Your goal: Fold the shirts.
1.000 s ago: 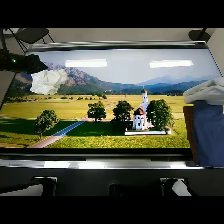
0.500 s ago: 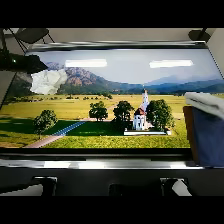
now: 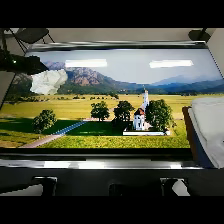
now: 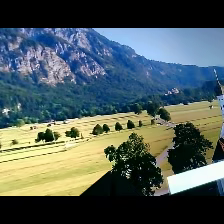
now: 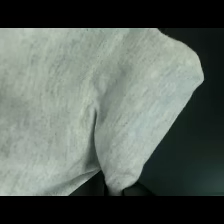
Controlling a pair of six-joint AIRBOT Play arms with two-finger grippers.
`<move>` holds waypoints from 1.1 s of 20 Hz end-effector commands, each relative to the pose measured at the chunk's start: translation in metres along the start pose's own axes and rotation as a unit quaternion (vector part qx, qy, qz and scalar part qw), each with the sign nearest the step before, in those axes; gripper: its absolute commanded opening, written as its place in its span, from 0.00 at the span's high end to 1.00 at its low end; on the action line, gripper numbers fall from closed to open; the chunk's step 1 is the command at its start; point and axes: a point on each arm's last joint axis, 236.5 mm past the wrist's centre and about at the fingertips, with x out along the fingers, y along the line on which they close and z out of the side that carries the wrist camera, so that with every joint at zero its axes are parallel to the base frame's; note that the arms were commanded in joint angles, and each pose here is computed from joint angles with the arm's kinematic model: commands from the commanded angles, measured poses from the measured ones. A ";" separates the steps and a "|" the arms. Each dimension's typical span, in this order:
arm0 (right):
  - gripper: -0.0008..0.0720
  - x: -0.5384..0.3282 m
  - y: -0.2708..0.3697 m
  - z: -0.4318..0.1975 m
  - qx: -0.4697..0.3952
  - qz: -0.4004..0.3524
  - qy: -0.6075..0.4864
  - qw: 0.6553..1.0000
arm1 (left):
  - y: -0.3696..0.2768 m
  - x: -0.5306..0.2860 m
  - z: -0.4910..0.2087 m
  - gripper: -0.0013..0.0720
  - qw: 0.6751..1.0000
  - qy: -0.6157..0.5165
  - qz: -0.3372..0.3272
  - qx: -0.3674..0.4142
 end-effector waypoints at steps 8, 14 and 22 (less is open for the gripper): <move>0.02 -0.034 -0.013 0.044 -0.064 -0.013 -0.096 0.993 | -0.025 -0.006 0.004 0.95 0.999 -0.009 -0.032 -0.012; 0.04 -0.281 0.120 0.125 -0.135 0.224 -0.475 0.840 | 0.046 -0.083 0.049 0.95 0.958 -0.096 0.267 0.045; 0.08 -0.137 0.348 -0.138 -0.389 0.291 -0.105 0.867 | 0.040 0.029 -0.152 0.22 0.952 0.193 0.234 -0.038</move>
